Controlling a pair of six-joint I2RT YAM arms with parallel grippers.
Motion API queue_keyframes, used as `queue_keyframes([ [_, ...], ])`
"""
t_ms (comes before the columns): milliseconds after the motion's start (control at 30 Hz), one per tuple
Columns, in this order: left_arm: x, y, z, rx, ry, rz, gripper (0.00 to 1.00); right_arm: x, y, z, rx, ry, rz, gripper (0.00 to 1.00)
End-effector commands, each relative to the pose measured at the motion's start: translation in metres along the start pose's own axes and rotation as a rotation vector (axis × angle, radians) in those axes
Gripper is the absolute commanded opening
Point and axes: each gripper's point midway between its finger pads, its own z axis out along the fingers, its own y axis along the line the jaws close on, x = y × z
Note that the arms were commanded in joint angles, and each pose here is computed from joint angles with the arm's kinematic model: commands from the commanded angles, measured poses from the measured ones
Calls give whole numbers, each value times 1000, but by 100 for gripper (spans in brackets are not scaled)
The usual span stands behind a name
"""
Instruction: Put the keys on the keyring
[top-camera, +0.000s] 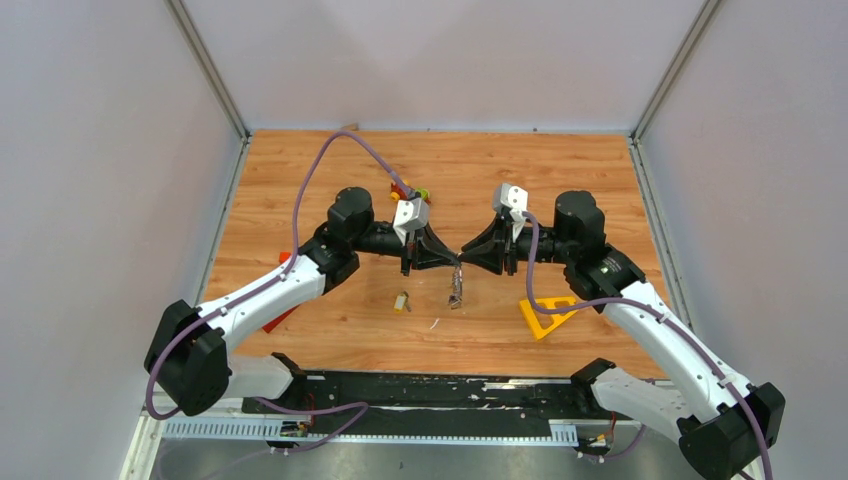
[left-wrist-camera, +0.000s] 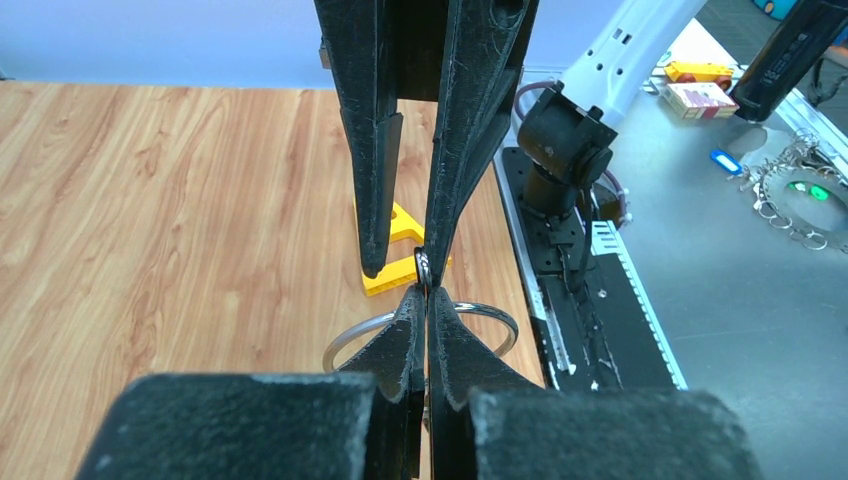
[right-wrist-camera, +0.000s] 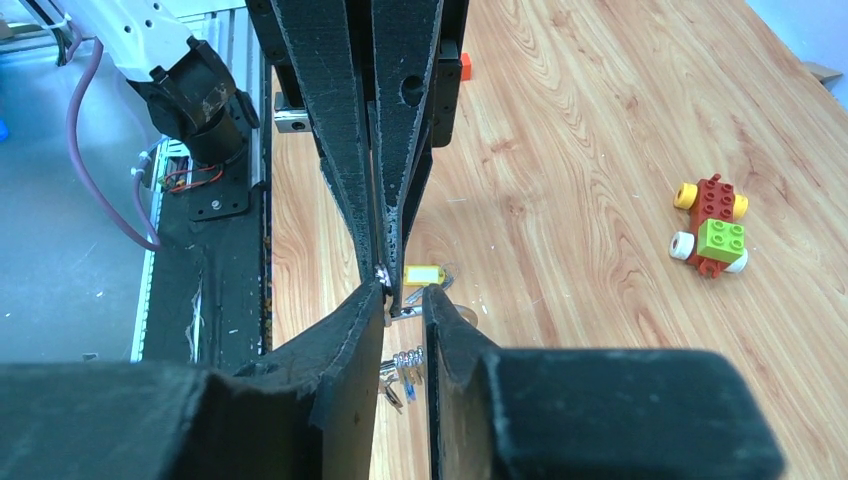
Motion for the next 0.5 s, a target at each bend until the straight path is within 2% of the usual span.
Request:
queue_keyframes([
  [0, -24, -16, -1, 59, -52, 62, 0, -4, -9, 1, 27, -19, -28, 21],
  [467, -26, -16, 1, 64, -59, 51, 0, -3, -13, 3, 40, -26, -24, 7],
])
